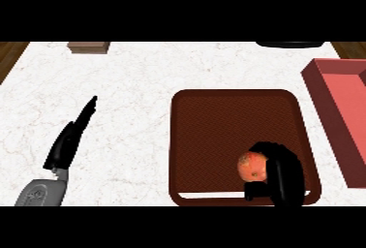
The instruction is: Pick the squash from the tray and place it in the cardboard box
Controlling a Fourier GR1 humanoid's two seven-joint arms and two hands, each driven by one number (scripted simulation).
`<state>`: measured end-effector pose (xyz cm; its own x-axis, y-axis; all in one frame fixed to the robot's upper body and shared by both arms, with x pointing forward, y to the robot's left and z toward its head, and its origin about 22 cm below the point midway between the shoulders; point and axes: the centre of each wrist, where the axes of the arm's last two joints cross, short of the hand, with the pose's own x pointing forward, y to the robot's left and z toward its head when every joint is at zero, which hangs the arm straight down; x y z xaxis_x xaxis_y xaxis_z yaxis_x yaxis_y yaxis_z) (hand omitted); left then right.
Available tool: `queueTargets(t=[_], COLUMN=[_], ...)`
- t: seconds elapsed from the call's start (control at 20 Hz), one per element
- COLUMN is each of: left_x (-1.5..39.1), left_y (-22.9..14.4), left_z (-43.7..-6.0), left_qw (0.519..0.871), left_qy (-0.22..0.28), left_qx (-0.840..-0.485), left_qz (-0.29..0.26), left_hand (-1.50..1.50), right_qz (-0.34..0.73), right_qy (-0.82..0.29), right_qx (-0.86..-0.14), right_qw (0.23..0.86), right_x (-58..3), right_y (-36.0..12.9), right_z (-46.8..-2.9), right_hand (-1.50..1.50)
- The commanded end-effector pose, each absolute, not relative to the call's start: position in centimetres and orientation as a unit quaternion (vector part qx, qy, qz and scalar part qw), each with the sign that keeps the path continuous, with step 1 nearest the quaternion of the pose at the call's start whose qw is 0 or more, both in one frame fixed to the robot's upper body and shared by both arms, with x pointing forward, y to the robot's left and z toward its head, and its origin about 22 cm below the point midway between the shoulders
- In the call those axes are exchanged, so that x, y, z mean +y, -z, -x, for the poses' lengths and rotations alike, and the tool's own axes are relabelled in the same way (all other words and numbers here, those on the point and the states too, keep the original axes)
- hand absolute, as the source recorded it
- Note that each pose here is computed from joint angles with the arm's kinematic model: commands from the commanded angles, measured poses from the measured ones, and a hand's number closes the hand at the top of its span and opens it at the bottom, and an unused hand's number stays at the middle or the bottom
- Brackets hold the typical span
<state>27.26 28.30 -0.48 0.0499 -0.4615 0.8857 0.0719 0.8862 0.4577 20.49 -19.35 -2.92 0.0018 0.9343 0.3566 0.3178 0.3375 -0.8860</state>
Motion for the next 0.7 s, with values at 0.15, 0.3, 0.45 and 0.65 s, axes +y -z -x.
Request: queueTargets(t=[0.15, 0.3, 0.45, 0.65], left_x=[27.6, 29.3, 30.1, 27.4], left_y=[0.0, 0.8, -1.5, 0.1], left_z=[-27.3, -26.1, -25.8, -27.2], left_qw=[0.71, 0.708, 0.71, 0.706], left_qy=[0.184, 0.191, 0.193, 0.185], left_qx=[-0.663, -0.667, -0.66, -0.668], left_qz=[-0.148, -0.134, -0.152, -0.148], left_hand=[0.0, 0.0, 0.0, 0.0], right_qz=[0.535, 0.563, 0.576, 0.519], right_qy=[-0.267, -0.255, -0.233, -0.392], right_qx=[-0.652, -0.649, -0.65, -0.616], right_qw=[0.465, 0.445, 0.437, 0.444], right_x=[-18.6, -19.5, -18.0, -20.0], right_y=[3.1, 3.7, 3.2, 0.4], right_z=[-22.3, -20.4, -18.4, -20.2], right_hand=[1.5, 1.5, 1.5, 1.5])
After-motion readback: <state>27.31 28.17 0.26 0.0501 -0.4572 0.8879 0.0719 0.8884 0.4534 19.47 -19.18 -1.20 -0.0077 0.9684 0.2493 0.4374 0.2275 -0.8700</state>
